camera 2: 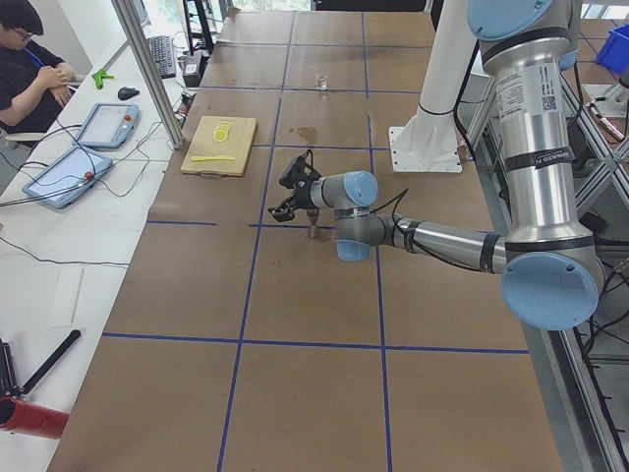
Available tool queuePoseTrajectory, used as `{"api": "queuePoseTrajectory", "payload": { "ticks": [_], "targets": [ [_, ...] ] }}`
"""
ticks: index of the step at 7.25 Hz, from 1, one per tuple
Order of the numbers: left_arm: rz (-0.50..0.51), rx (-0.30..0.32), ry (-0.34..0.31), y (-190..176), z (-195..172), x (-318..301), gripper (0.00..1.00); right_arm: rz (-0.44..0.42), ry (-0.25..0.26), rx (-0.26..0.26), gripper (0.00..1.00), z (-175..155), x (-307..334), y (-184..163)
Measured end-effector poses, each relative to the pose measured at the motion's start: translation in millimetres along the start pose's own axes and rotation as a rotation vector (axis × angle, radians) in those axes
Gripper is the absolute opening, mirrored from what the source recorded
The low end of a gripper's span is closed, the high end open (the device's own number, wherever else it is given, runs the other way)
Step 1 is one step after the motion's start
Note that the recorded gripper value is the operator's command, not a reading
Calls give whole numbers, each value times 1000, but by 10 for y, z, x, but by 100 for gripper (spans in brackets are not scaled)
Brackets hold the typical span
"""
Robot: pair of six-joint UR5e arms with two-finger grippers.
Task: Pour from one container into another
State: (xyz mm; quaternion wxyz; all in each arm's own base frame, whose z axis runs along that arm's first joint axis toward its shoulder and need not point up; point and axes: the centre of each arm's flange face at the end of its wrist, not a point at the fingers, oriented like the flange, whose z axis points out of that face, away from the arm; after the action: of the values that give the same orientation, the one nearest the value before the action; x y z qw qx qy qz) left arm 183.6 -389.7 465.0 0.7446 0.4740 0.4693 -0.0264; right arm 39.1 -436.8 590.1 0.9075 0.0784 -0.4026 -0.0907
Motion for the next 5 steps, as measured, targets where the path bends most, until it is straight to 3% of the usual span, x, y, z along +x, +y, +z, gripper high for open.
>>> {"api": "queuePoseTrajectory", "payload": {
  "ticks": [2, 5],
  "targets": [
    [16, 74, -49, 354, 96, 295, 100, -1, 0, 2, 100, -7, -4, -2],
    [34, 130, -113, 759, 169, 587, 100, -3, 2, 2, 100, -10, -9, -9]
  ]
}}
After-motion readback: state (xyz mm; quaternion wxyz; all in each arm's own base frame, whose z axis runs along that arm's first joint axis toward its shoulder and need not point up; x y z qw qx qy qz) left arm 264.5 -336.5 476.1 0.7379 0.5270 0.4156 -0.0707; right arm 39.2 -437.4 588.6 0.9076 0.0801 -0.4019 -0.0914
